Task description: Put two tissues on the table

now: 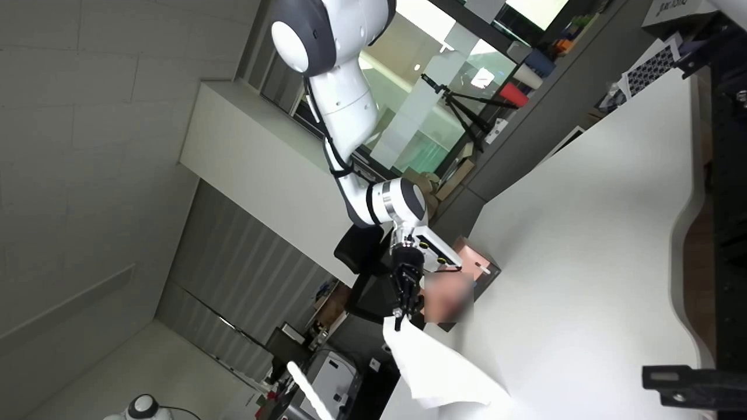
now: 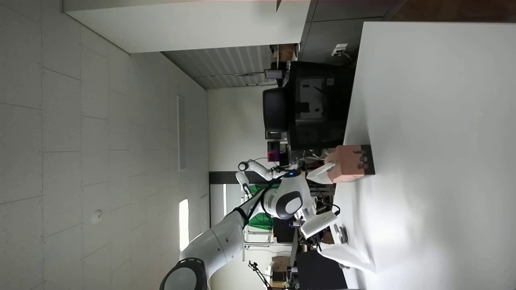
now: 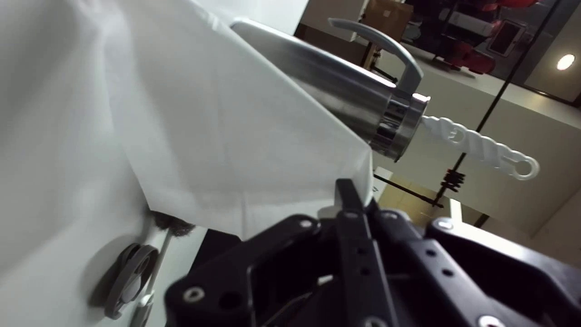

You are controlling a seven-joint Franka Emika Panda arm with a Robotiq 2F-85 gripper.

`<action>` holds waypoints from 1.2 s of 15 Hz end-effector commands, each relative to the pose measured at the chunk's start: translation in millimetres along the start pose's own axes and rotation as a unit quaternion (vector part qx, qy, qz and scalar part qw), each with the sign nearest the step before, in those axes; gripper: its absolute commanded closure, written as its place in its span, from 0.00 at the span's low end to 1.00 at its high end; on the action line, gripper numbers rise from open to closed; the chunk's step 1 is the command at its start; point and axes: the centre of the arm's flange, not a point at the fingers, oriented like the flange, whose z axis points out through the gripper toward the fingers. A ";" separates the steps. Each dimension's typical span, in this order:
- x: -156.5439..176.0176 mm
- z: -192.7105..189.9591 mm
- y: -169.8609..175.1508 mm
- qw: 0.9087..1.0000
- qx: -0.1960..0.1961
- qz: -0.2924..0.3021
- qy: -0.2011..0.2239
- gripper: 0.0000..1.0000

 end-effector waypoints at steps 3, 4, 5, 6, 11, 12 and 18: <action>7.9 -13.9 -1.5 0.992 -0.125 0.002 -0.021 1.00; 9.2 -13.3 -0.3 0.989 -0.145 0.000 -0.025 1.00; 10.1 -12.3 1.0 0.986 -0.165 -0.002 -0.031 1.00; 11.3 -11.3 2.2 0.983 -0.182 -0.005 -0.037 1.00; 13.6 -2.4 7.6 0.970 -0.232 -0.005 -0.069 0.68; 14.3 -1.0 7.0 0.968 -0.238 -0.003 -0.077 0.60; 19.2 0.4 -10.5 0.944 -0.296 0.022 -0.142 0.20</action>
